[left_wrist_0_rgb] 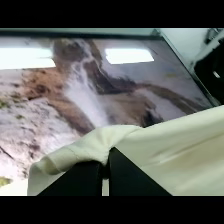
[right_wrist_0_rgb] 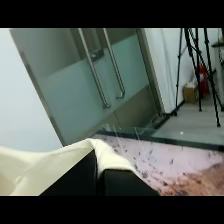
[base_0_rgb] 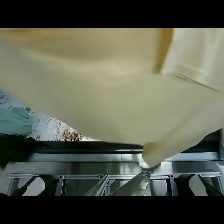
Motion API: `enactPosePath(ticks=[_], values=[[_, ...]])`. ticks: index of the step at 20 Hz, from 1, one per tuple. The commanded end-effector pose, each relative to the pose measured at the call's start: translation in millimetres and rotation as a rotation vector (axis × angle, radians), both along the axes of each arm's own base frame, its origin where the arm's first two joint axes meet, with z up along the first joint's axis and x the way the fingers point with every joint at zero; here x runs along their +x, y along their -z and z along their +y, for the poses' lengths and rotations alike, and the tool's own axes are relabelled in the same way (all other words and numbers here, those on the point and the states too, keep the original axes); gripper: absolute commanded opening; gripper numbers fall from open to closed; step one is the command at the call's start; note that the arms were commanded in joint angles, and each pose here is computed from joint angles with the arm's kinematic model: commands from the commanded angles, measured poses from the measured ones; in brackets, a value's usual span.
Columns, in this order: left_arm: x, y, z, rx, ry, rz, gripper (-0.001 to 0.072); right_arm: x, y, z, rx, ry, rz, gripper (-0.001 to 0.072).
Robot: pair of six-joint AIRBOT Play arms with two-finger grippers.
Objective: Fold the shirts.
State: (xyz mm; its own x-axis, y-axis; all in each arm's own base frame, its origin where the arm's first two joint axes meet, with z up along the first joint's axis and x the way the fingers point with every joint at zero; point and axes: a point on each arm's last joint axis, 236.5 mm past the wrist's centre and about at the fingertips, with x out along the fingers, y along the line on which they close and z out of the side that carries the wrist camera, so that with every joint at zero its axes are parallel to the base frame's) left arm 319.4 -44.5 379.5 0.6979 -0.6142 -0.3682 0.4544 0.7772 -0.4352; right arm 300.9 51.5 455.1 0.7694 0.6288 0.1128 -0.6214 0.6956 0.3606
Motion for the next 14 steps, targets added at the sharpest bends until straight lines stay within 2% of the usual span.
enactPosePath(ticks=[1,5,8,12,14], values=[[45,101,-12,-0.049,0.139,0.264,0.0025,70,97,-7,-0.035,0.079,0.232,0.0019],[106,238,-29,-0.041,0.222,0.489,0.0025,154,237,-11,0.001,0.1,0.493,0.0019],[166,314,-21,-0.082,0.171,0.56,0.0024,202,329,-16,0.051,0.094,0.642,0.0019],[209,385,-10,-0.127,0.174,0.66,0.0021,236,409,-15,0.213,0.054,0.733,0.002],[218,406,-8,-0.141,0.173,0.695,0.0021,239,438,-12,0.252,0.025,0.772,0.0019]])
